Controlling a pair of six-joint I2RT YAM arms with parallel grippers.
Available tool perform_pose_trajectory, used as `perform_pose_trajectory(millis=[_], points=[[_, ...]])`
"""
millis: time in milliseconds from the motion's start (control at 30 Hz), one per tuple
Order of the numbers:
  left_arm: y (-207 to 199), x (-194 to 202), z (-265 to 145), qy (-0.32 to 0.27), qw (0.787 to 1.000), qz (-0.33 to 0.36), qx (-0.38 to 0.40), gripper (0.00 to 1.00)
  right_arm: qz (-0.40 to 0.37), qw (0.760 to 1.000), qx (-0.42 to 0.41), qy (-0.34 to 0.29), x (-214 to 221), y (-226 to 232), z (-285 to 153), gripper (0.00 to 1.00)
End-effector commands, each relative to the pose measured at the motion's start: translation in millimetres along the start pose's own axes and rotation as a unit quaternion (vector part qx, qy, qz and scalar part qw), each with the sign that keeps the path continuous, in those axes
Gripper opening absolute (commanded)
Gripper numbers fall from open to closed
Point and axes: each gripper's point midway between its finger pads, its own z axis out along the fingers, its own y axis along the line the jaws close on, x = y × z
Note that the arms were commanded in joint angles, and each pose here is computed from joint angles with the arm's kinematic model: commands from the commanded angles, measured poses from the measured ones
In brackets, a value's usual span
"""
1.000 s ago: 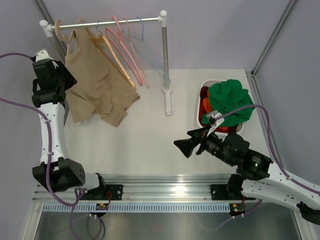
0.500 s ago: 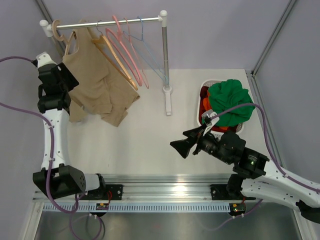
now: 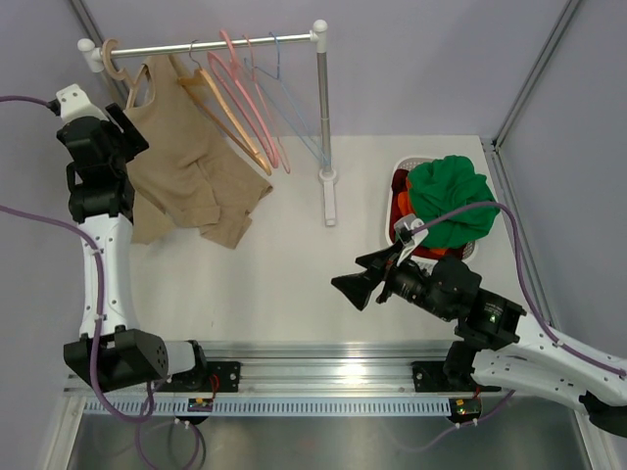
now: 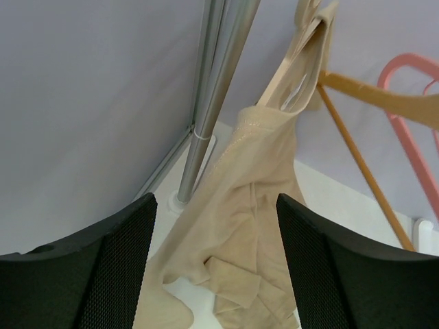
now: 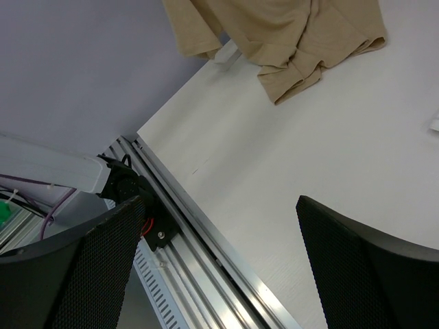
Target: Remove the t-shirt from the hanger
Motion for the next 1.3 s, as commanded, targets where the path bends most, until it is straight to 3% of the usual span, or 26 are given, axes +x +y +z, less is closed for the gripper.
perform_pose_trajectory(millis=[0, 267, 333, 433, 500, 567, 600, 800, 1033, 1233, 1267], points=[[-5.7, 12.4, 25.6, 0.019, 1.0, 0.013, 0.014, 0.73, -0.005, 1.0, -0.013, -0.028, -19.6, 7.8, -5.9, 0.99], [8.9, 43.0, 51.2, 0.058, 0.998, -0.001, -0.005, 0.65, -0.009, 1.0, -0.008, -0.028, -18.6, 5.3, -6.0, 1.0], [7.6, 49.1, 54.2, 0.066, 0.998, -0.004, -0.001, 0.53, -0.007, 0.999, -0.009, -0.03, -20.3, 6.2, -5.2, 1.0], [8.7, 57.8, 56.0, 0.075, 0.997, -0.006, -0.001, 0.24, -0.004, 1.0, -0.012, -0.029, -20.4, 7.8, -5.1, 1.0], [11.3, 64.5, 56.3, 0.08, 0.997, -0.005, -0.005, 0.24, -0.004, 0.999, -0.013, -0.03, -20.9, 8.5, -5.8, 0.99], [14.4, 64.0, 53.8, 0.074, 0.997, -0.01, -0.013, 0.0, -0.003, 0.999, -0.014, -0.031, -21.7, 8.8, -5.7, 1.0], [16.1, 72.2, 52.0, 0.078, 0.997, -0.012, -0.014, 0.0, -0.003, 0.999, -0.015, -0.031, -21.5, 9.2, -5.8, 0.99], [5.6, 34.8, 18.0, 0.014, 0.998, -0.052, 0.014, 0.0, -0.004, 0.999, -0.032, -0.025, -24.3, 18.9, 0.9, 0.99], [-37.8, -29.7, -23.9, -0.051, 0.989, -0.059, 0.129, 0.0, 0.003, 0.998, -0.056, -0.025, -27.4, 30.6, 7.5, 0.98], [-65.1, -27.9, -53.1, -0.062, 0.974, -0.061, 0.207, 0.0, 0.006, 0.998, -0.058, -0.024, -27.9, 31.7, 9.0, 0.98], [-63.1, -9.2, -53.3, -0.047, 0.975, -0.066, 0.208, 0.0, 0.004, 0.998, -0.058, -0.026, -29.6, 32.4, 8.8, 0.98]])
